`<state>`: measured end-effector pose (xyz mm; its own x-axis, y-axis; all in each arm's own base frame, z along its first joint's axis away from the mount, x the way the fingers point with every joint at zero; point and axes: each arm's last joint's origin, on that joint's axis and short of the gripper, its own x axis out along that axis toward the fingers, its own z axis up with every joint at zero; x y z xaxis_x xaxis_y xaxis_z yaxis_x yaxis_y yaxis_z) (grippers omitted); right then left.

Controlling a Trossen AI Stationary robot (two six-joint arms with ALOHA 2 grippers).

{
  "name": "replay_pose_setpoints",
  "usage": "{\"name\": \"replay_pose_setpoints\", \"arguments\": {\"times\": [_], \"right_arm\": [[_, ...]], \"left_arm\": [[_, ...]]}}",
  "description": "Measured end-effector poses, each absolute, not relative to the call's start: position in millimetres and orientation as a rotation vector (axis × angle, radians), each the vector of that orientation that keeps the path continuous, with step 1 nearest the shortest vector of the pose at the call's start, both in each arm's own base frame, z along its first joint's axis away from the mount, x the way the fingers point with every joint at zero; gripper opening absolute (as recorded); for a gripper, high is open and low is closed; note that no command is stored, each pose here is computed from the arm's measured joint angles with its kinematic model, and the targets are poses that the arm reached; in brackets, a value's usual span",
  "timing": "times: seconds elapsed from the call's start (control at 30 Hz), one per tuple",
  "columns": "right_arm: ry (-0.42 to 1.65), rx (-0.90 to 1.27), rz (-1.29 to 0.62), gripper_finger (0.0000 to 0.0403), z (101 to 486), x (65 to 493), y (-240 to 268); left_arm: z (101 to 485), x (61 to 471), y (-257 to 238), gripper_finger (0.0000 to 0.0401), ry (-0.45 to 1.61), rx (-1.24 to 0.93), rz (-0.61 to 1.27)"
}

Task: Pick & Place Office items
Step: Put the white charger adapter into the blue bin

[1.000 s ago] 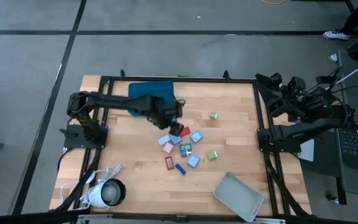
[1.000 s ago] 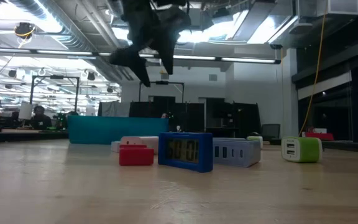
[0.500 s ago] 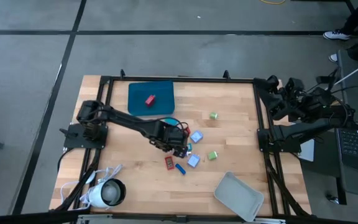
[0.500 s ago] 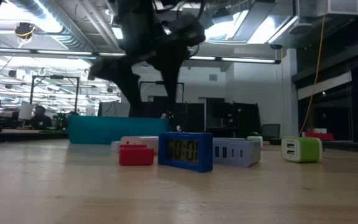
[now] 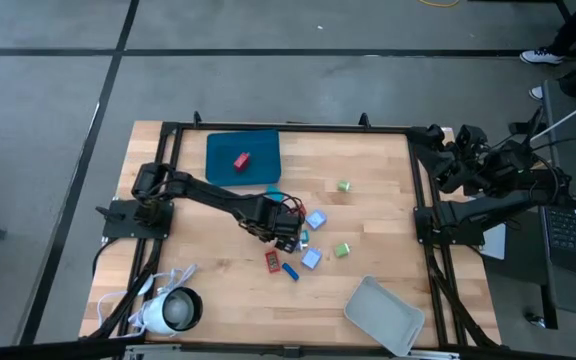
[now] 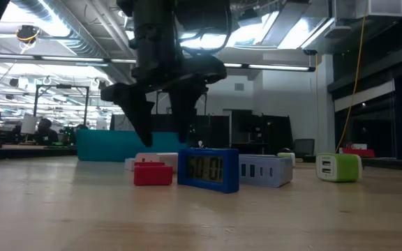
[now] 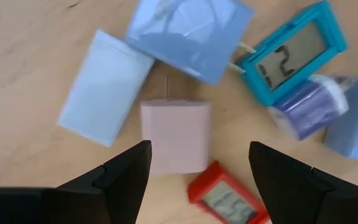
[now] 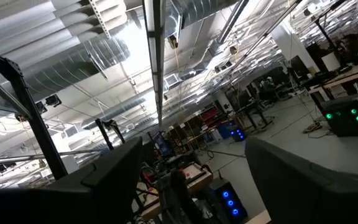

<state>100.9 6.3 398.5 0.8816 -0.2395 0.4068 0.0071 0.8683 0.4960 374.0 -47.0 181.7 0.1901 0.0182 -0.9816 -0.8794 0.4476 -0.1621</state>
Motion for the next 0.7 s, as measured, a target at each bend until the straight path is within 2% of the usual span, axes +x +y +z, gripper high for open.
{"name": "replay_pose_setpoints", "arguments": {"times": [0.2, 0.47, 0.7], "right_arm": [[-0.476, 0.482, -0.141, 0.0288, 398, 101, 6], [-0.472, 0.488, -0.140, 0.0288, 398, 102, 7], [-0.470, 0.497, -0.138, 0.0288, 398, 103, 7]], "left_arm": [[181, 374, -47, 0.0267, 1.220, -0.887, 0.756], [146, 386, -50, 0.0267, 1.304, -0.914, 0.707], [139, 388, -52, 0.0266, 1.312, -0.918, 0.731]]}}
